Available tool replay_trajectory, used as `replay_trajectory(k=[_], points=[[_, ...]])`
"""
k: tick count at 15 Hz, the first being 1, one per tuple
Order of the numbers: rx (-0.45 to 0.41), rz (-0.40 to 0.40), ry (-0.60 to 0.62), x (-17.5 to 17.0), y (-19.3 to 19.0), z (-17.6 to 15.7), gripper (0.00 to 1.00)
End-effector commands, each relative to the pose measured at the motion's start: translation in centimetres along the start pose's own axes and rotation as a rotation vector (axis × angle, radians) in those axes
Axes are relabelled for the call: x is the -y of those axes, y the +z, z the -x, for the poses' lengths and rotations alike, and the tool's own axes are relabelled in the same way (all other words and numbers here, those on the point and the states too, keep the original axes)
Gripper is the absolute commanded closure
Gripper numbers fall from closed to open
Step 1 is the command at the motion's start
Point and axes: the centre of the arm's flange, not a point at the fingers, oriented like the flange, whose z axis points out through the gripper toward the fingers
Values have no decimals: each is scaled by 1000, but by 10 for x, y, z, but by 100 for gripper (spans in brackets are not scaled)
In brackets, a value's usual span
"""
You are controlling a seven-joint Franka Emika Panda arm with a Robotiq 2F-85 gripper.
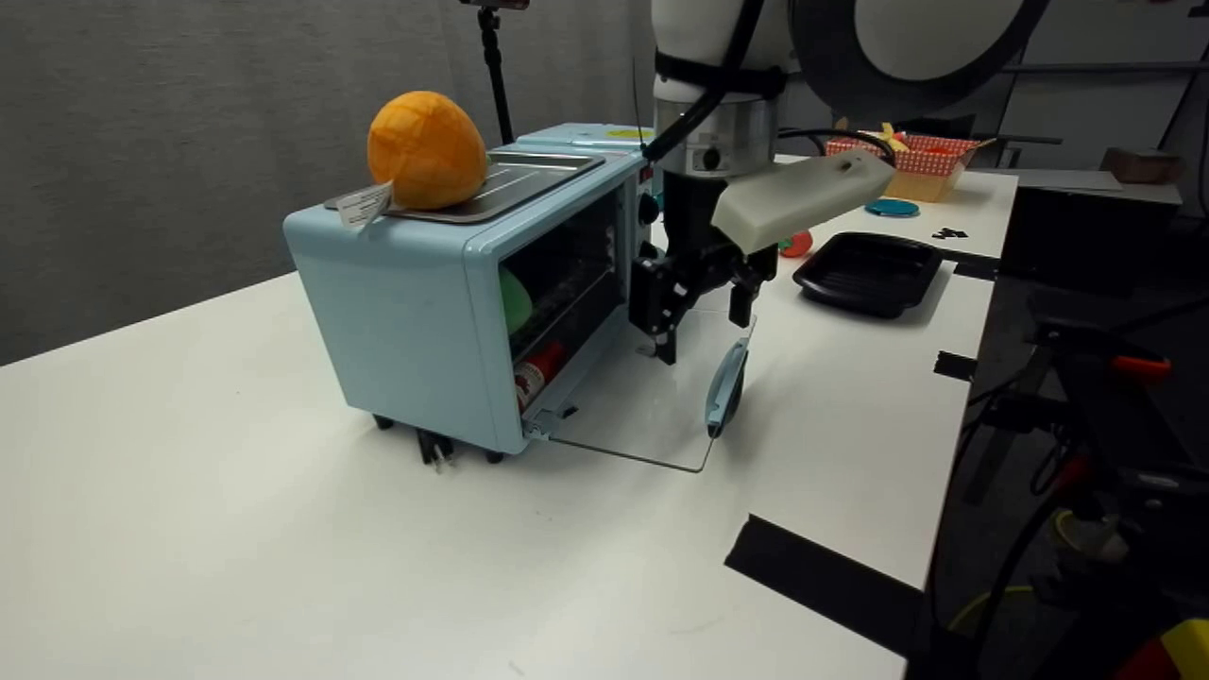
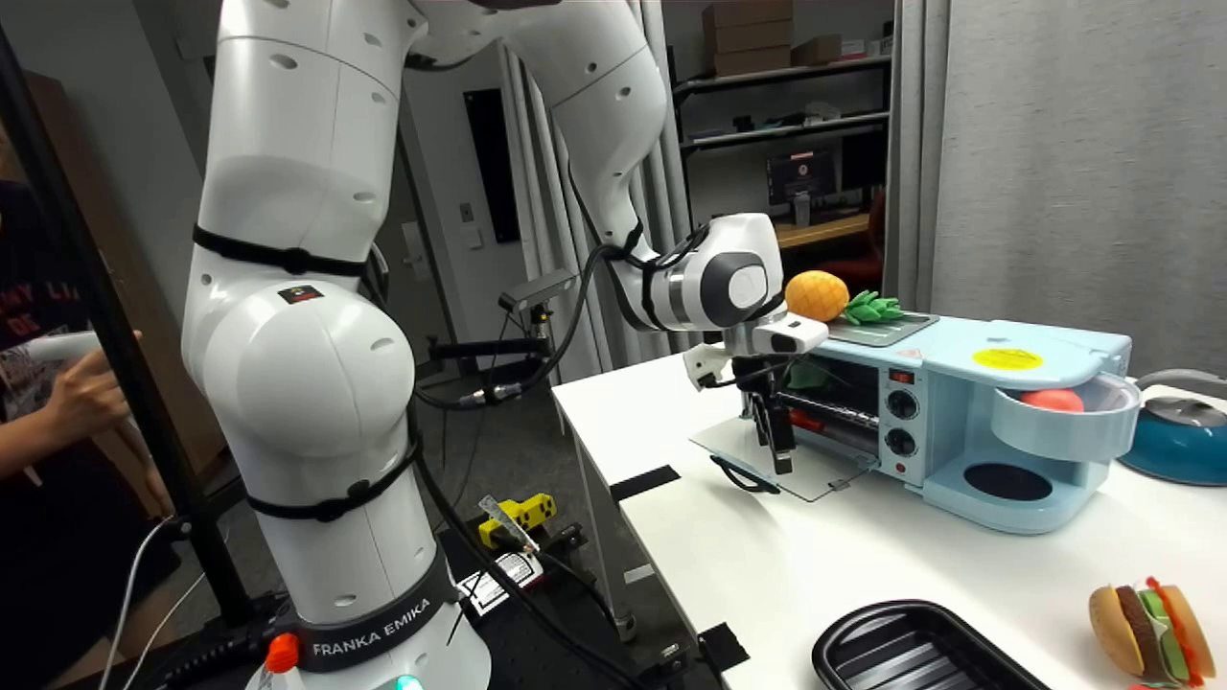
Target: Open the oven door
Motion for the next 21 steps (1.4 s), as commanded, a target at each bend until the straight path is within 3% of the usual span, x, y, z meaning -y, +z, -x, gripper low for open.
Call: replay_trajectory(k=[1, 21], points=[[-52, -21, 12, -1, -24, 5, 0], [-280, -119, 0, 10, -157, 5, 0]])
